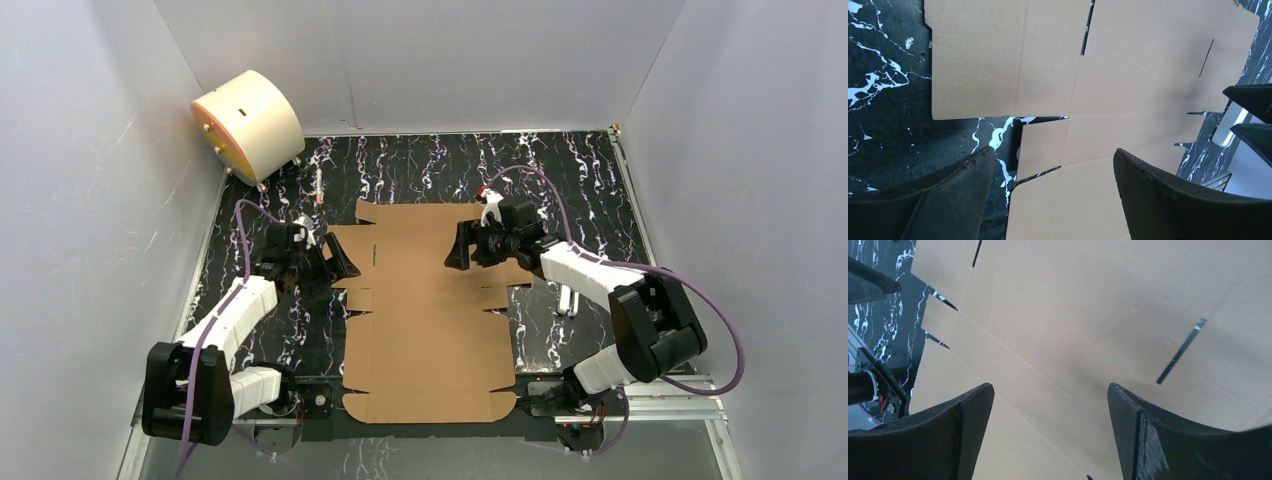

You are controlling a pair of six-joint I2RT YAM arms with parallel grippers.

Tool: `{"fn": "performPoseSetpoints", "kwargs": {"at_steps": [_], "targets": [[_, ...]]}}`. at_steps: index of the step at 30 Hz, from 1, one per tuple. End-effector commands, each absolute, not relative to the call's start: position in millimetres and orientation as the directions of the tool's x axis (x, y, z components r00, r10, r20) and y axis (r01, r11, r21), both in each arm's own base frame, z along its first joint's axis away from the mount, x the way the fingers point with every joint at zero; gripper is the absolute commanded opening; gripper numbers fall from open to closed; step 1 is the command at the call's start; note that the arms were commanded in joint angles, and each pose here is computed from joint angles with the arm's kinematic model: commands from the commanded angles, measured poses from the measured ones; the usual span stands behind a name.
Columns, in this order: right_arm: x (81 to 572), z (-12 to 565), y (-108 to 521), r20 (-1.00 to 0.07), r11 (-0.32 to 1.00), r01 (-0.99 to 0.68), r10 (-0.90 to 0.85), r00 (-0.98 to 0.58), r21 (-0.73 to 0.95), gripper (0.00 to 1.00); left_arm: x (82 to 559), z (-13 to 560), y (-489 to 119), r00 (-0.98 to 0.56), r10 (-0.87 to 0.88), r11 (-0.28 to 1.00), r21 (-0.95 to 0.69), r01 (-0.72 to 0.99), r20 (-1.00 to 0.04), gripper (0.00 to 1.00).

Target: Fold the paper box

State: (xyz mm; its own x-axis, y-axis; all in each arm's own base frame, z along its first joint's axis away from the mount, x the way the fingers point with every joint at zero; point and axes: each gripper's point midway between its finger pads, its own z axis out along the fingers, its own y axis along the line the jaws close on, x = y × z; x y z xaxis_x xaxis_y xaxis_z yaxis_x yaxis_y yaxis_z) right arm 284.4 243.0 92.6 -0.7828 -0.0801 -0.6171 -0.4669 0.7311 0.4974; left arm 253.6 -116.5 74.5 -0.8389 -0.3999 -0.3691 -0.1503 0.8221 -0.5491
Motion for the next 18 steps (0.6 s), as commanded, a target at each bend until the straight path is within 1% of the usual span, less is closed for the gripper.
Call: {"fn": "performPoseSetpoints", "kwargs": {"at_steps": [1, 4, 8, 10, 18], "targets": [[285.9, 111.9, 264.9, -0.689, 0.672, -0.533, -0.046, -0.723, 0.515, 0.92, 253.8, 76.3, -115.0, -0.825, -0.438, 0.809, -0.557, -0.189, -0.357, 0.85], [281.5, 105.0, 270.1, -0.685, 0.666, -0.537, -0.053, -0.727, 0.518, 0.92, 262.5, 76.1, -108.4, -0.802, -0.46, 0.818, -0.534, -0.215, -0.381, 0.85], [276.4, 96.0, 273.4, -0.676, 0.662, -0.539, -0.067, -0.734, 0.52, 0.91, 256.0, 62.4, -116.0, -0.838, -0.446, 0.806, -0.547, -0.225, -0.313, 0.84], [275.1, 92.7, 273.7, -0.677, 0.664, -0.539, -0.068, -0.733, 0.518, 0.91, 250.4, 57.0, -120.7, -0.853, -0.439, 0.796, -0.562, -0.225, -0.28, 0.81], [270.2, 73.8, 276.9, -0.663, 0.665, -0.534, -0.079, -0.745, 0.522, 0.9, 240.4, 49.4, -135.2, -0.883, -0.419, 0.757, -0.618, -0.212, -0.211, 0.7]]}}
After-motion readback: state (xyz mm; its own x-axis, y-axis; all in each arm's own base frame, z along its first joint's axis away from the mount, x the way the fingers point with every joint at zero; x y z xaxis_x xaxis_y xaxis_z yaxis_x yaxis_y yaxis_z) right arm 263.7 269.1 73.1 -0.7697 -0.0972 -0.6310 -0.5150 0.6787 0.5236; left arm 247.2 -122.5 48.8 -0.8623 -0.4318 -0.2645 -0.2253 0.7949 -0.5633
